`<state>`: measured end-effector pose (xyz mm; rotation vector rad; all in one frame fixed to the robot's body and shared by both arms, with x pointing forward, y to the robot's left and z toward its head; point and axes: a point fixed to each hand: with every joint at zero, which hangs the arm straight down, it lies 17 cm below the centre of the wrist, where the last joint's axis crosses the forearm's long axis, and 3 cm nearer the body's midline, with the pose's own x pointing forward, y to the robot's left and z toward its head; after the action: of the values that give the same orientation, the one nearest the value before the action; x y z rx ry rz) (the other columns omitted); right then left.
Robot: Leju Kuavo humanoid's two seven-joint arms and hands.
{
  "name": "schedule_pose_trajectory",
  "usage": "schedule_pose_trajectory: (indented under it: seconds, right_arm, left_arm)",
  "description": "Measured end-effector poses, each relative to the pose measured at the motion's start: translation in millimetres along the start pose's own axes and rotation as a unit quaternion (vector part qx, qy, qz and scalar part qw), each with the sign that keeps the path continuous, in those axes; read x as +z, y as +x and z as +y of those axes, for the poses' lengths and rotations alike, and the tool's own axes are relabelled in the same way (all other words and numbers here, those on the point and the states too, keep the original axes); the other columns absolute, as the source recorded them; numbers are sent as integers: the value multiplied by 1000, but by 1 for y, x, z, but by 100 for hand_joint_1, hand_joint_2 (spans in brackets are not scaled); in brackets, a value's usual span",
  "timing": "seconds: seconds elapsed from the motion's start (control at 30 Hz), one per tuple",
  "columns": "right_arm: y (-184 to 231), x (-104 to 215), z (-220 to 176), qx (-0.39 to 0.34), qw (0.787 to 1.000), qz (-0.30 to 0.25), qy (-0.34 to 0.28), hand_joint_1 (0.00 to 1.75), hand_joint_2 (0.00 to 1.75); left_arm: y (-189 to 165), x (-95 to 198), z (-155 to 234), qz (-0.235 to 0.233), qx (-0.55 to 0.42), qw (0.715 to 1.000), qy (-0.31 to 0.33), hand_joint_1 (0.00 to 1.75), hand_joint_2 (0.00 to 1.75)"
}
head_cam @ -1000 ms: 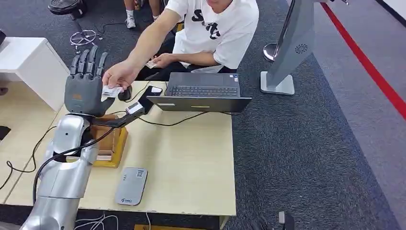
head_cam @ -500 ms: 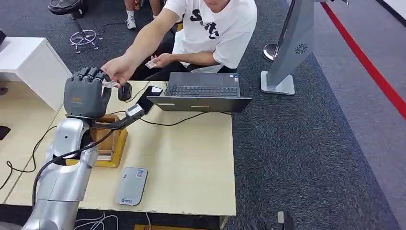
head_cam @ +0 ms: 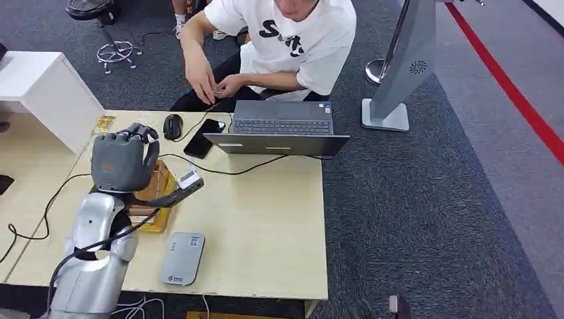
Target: Pass the card to the sensor for recognition and then transmit it.
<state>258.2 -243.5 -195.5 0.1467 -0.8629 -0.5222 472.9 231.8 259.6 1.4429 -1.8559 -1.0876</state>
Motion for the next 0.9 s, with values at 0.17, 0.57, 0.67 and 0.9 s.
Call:
schedule_pose_trajectory:
  seconds: [0.17, 0.57, 0.67, 0.9]
  right_arm:
    - [-4, 4, -6, -5, 1000, 0, -6, 0, 175]
    - [-4, 4, -9, -6, 1000, -3, -12, 0, 175]
    - [-4, 4, -10, -7, 1000, -3, -13, 0, 175]
    - [-4, 5, -10, -10, 1000, -4, -13, 0, 175]
  left_arm:
    - [44, 58, -40, -45, 44, 996, -63, 175, 175]
    - [79, 117, -107, -109, 73, 974, -186, 175, 175]
    - [80, 124, -115, -113, 73, 970, -202, 175, 175]
    - [75, 149, -145, -118, 68, 955, -262, 175, 175]
